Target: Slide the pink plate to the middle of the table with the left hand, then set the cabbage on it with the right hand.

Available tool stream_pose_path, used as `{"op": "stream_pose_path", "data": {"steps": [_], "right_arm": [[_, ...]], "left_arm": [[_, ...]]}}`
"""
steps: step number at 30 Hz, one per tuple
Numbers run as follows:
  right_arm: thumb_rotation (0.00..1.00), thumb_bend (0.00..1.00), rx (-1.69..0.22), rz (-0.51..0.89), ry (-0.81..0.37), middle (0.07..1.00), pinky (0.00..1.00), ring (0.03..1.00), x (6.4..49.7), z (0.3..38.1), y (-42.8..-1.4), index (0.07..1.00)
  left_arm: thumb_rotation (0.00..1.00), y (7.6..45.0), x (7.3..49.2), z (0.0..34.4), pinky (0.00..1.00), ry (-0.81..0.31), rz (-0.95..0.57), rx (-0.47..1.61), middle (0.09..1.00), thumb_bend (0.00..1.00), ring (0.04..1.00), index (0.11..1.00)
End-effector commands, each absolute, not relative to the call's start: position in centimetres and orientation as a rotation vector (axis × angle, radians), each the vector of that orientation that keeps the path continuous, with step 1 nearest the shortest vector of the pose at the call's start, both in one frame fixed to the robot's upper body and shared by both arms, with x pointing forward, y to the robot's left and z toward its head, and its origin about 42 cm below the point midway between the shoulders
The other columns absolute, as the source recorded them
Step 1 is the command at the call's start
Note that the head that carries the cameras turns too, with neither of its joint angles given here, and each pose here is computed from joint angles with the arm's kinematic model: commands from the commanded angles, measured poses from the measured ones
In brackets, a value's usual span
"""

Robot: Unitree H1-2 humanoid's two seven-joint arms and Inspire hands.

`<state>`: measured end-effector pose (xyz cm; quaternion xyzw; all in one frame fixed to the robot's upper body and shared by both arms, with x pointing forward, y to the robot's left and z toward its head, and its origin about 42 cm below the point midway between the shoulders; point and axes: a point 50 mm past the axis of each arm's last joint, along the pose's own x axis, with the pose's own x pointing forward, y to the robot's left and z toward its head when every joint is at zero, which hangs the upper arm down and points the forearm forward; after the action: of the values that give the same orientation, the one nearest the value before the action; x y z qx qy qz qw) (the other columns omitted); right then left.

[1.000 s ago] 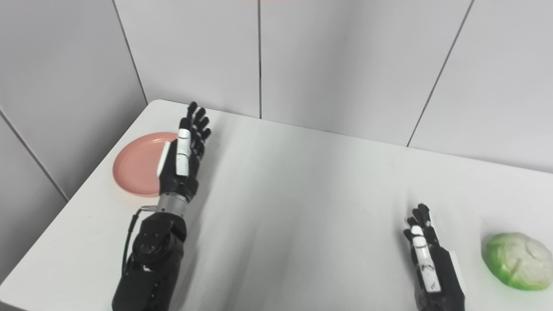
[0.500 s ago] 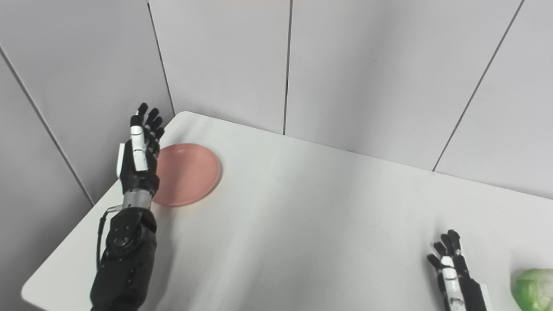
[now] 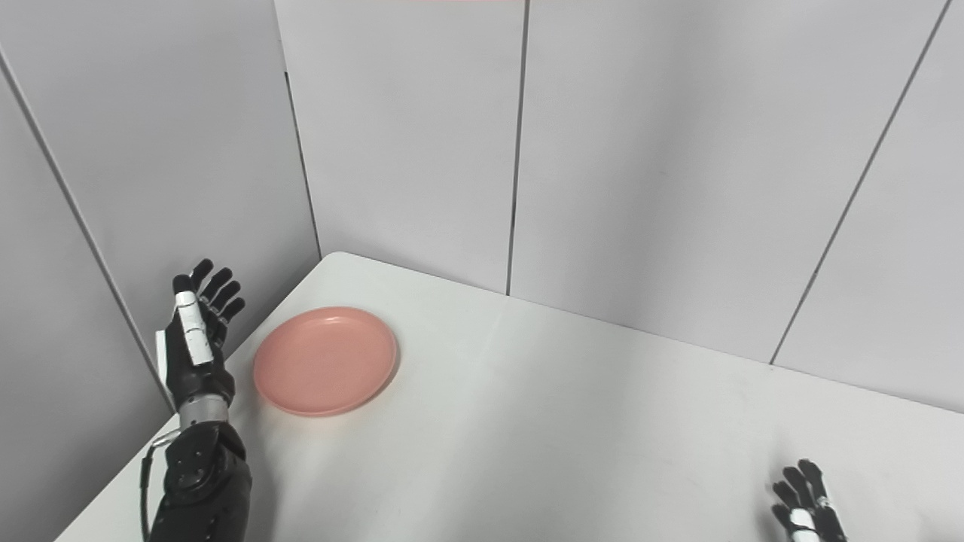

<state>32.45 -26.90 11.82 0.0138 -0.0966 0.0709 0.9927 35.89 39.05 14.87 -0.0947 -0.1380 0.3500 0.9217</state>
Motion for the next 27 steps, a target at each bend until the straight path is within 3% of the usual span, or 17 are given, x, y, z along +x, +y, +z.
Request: {"op": "stream_pose_path", "data": {"steps": [1,10,16,27], "right_arm": [[0.81,0.64,0.046,0.153,-0.229,0.952,0.97,0.944,32.2,11.5,-27.0,0.962],[0.8,0.66,0.025,0.153,-0.242,0.944,0.93,0.932,32.1,11.5,-26.9,0.952],[0.77,0.66,0.041,0.152,-0.243,0.934,0.9,0.917,32.1,11.7,-27.0,0.938],[0.74,0.7,0.065,0.147,-0.234,0.933,0.88,0.915,32.0,11.9,-27.2,0.936]], "left_arm": [[1.0,40.0,37.0,17.0,0.78,-0.367,0.713,-0.174,0.782,0.8,0.787,0.787],[0.99,41.3,37.4,14.3,0.86,-0.238,0.668,-0.197,0.812,0.84,0.83,0.811],[0.98,40.9,37.8,13.4,0.79,-0.193,0.601,-0.225,0.795,0.82,0.811,0.793],[0.99,39.0,38.2,12.9,0.89,-0.131,0.512,-0.171,0.825,0.83,0.856,0.826]]}}
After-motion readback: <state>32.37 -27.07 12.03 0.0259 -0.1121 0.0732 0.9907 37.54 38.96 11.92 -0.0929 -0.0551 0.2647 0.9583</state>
